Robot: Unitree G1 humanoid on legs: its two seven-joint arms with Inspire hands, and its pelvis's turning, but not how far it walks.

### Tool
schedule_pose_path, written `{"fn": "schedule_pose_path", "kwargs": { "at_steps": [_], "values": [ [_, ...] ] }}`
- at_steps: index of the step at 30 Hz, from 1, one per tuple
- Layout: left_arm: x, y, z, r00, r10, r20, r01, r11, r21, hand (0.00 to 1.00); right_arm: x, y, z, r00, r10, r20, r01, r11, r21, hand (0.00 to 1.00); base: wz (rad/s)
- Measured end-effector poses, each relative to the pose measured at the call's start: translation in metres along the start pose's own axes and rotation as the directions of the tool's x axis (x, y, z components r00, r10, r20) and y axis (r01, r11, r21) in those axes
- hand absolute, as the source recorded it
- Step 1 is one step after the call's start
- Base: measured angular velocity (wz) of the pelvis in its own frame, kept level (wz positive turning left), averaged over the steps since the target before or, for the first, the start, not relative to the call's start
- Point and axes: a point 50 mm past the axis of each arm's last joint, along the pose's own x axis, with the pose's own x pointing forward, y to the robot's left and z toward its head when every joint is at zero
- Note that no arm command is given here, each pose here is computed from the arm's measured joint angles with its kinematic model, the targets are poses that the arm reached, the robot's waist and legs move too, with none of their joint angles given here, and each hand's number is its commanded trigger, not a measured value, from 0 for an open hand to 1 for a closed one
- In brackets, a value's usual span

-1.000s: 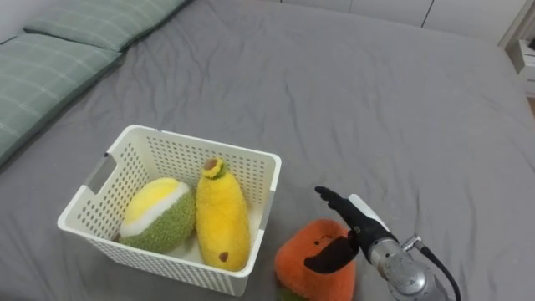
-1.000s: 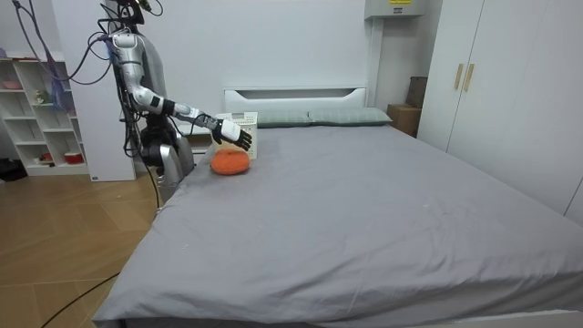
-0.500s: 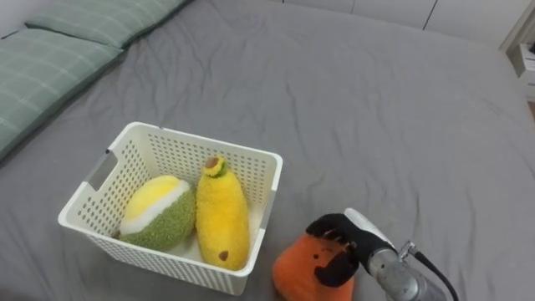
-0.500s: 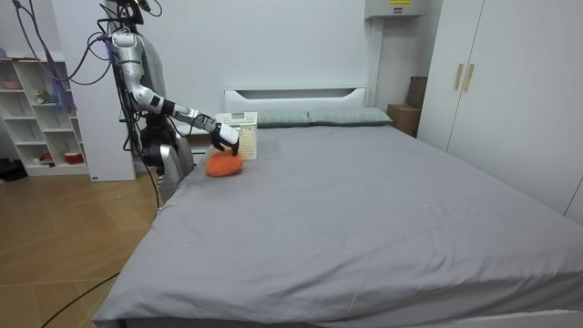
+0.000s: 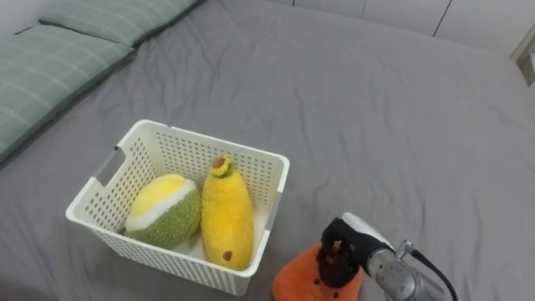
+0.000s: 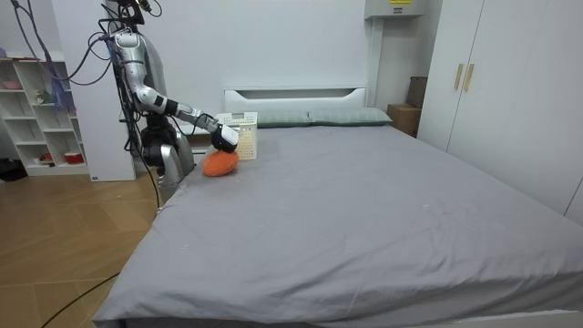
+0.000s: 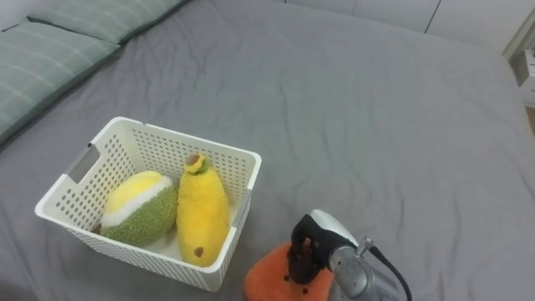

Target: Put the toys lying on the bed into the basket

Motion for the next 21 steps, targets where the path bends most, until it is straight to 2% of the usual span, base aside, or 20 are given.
{"fn": "schedule_pose_path", "kwargs": {
  "at_steps": [21],
  "values": [
    [0.000, 0.003, 0.013, 0.999, 0.010, 0.047, -0.010, 1.000, -0.007, 0.00, 0.002, -0.005, 0.003, 1.000, 0.000, 0.002, 0.000, 1.000, 0.021, 1.00, 0.00]
  ]
}}
